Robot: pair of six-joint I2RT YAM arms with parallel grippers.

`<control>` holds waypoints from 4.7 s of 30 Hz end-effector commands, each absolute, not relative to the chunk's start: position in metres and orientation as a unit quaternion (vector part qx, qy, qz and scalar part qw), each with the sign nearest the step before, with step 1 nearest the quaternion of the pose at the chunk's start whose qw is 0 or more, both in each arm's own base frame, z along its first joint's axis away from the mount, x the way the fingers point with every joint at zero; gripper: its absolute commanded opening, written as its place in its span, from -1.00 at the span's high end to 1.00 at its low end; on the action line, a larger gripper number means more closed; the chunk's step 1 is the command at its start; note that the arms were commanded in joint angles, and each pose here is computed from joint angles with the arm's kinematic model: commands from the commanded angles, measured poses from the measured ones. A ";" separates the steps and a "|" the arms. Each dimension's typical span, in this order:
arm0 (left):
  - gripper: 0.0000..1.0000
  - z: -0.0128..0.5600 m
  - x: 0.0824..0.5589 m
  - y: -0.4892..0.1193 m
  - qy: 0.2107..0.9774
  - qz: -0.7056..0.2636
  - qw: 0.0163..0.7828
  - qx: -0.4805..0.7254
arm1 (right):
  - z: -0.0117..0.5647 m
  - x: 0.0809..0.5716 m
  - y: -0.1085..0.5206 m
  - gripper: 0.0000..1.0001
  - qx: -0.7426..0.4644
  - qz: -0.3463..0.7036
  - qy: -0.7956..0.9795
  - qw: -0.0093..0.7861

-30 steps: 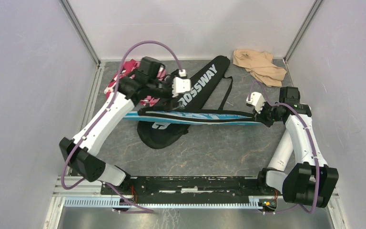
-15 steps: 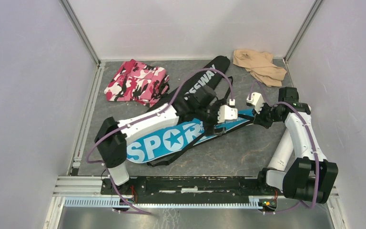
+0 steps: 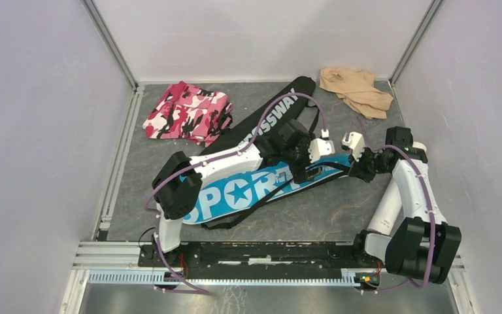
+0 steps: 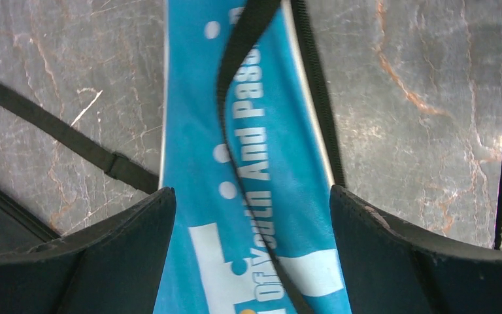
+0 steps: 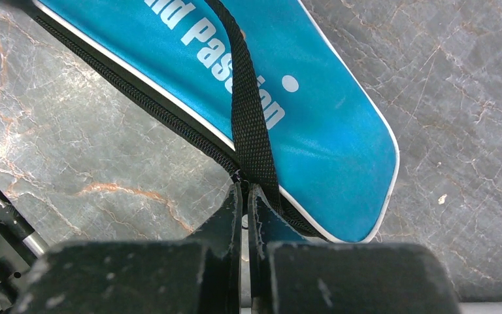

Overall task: Pack up the badminton gear
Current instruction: Zip the racket bag at the center of the board.

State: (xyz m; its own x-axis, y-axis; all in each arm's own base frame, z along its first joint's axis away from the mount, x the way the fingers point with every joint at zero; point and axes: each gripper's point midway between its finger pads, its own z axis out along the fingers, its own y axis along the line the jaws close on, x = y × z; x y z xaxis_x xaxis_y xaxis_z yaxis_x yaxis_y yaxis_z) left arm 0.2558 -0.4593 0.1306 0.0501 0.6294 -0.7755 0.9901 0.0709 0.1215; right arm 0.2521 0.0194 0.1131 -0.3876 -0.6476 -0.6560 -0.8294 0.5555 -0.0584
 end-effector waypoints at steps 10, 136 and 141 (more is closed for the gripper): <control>-0.83 0.135 0.278 -0.492 0.653 -0.409 0.296 0.564 | 0.120 0.249 0.022 0.99 -0.454 0.143 0.806 0.350; -0.55 0.194 0.317 -0.466 0.668 -0.480 0.297 0.485 | 0.118 0.244 -0.004 1.00 -0.407 0.149 0.847 0.306; -0.57 0.188 0.278 -0.462 0.642 -0.443 0.315 0.541 | 0.128 0.251 0.001 1.00 -0.382 0.174 0.852 0.313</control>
